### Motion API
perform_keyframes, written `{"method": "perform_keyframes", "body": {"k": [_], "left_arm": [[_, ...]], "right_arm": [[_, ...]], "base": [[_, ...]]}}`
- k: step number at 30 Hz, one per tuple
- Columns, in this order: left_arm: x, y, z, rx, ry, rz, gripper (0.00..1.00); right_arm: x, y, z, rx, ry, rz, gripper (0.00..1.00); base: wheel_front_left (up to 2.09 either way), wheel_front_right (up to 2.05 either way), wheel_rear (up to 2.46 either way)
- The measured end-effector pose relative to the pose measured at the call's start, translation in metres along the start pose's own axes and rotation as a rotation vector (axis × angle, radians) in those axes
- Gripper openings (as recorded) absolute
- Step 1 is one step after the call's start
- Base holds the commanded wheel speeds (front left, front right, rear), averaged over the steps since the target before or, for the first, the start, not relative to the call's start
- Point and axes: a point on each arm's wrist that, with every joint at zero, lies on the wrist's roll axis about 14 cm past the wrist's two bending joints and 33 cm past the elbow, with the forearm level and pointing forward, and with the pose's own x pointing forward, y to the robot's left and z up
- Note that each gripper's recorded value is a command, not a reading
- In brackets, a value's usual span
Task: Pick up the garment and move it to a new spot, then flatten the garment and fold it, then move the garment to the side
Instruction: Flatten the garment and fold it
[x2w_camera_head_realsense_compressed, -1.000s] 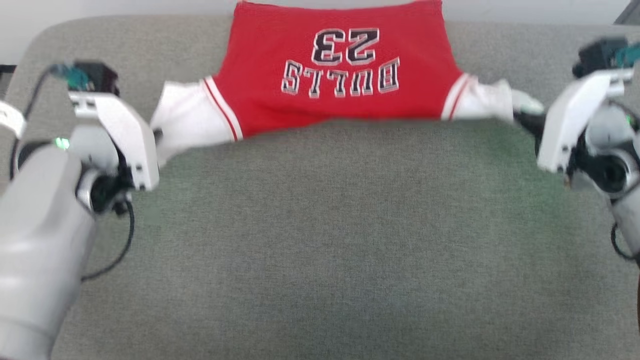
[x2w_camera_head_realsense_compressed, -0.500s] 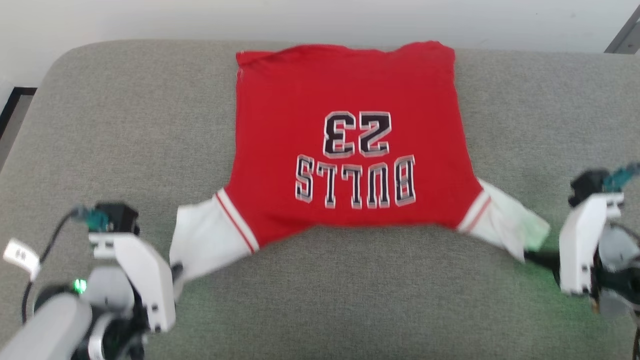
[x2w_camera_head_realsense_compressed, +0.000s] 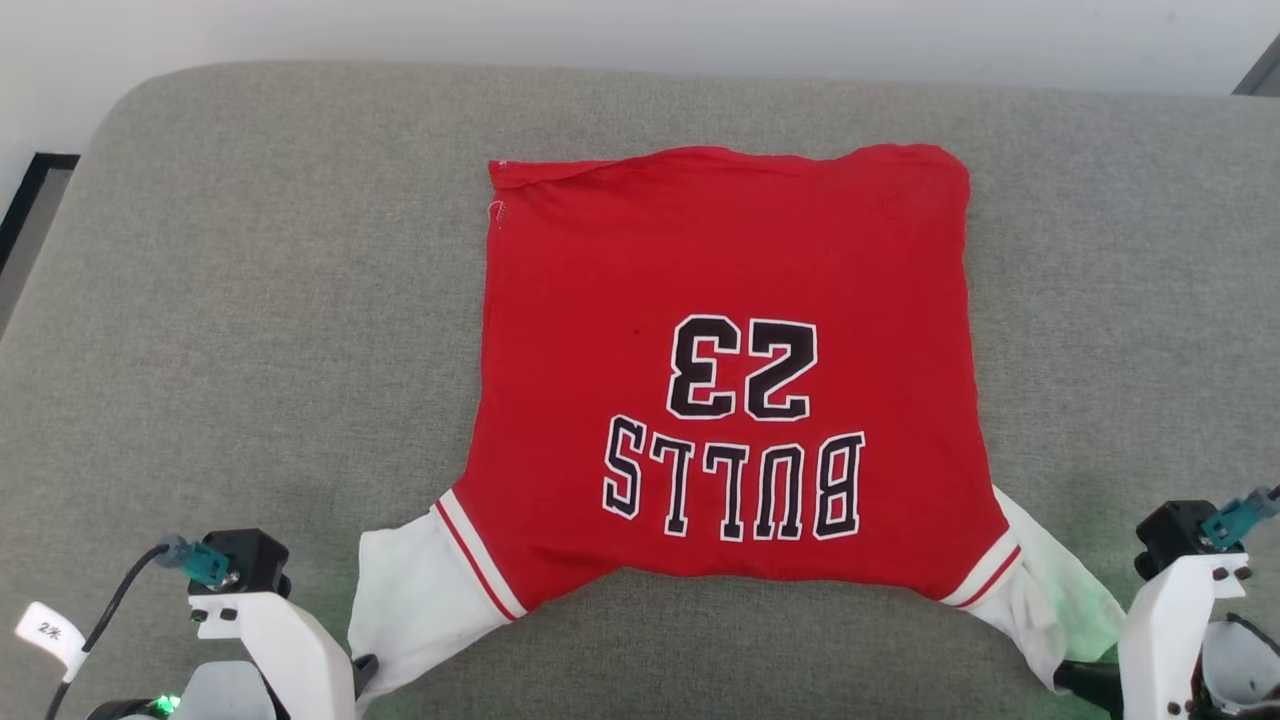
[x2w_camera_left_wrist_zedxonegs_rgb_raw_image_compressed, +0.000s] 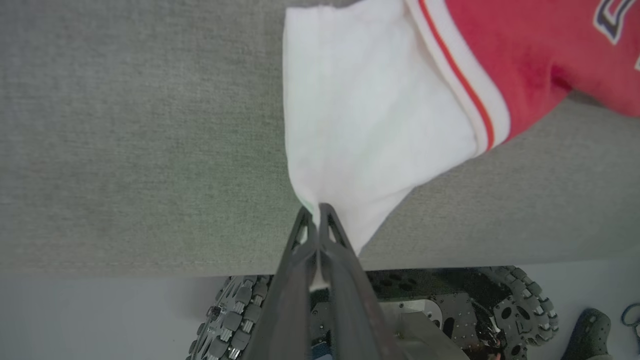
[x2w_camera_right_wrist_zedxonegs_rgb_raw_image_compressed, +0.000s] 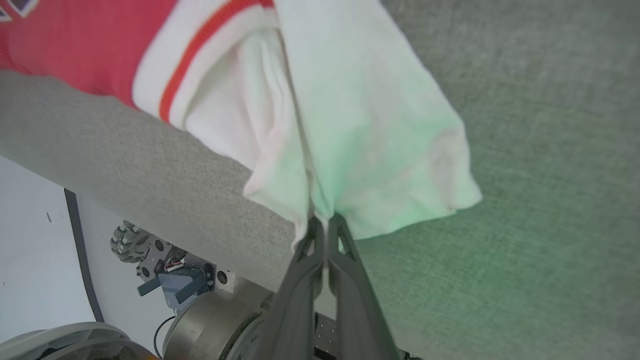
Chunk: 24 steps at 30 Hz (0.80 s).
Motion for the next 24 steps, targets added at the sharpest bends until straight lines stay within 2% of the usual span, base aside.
{"method": "perform_keyframes", "body": {"k": [1, 2, 3, 4, 9, 17, 20, 24], "left_arm": [[0.001, 0.0, 0.0, -0.001, -0.001, -0.002, 0.0], [0.002, -0.001, 0.0, -0.003, 0.0, -0.005, 0.0], [0.004, -0.002, 0.0, -0.004, 0.0, -0.01, 0.0], [0.005, -0.002, 0.001, -0.004, -0.004, -0.013, 0.0], [0.01, -0.006, 0.013, 0.002, -0.033, -0.026, 0.0], [0.017, -0.01, 0.026, 0.011, -0.065, -0.04, 0.0], [0.021, -0.014, 0.031, 0.018, -0.07, -0.051, 0.0], [0.022, -0.017, 0.035, 0.025, -0.074, -0.059, 0.0]], "right_arm": [[0.0, 0.001, 0.0, -0.004, -0.003, -0.005, 0.16], [-0.001, 0.003, 0.002, -0.011, -0.013, -0.012, 0.42], [-0.001, 0.004, 0.004, -0.016, -0.027, -0.015, 0.79], [-0.003, 0.007, 0.008, -0.019, -0.045, -0.013, 1.0], [-0.021, 0.016, 0.038, -0.095, -0.168, -0.039, 1.0], [-0.065, 0.036, 0.118, -0.208, -0.522, -0.081, 1.0], [-0.069, 0.043, 0.16, -0.242, -0.656, -0.092, 1.0], [-0.057, 0.049, 0.195, -0.273, -0.705, -0.089, 1.0]], "base": [[0.0, 0.0, 0.0], [0.0, 0.0, 0.0], [0.0, 0.0, 0.0], [0.0, 0.0, 0.0], [0.0, 0.0, 0.0], [0.0, 0.0, 0.0], [0.0, 0.0, 0.0], [0.0, 0.0, 0.0]]}}
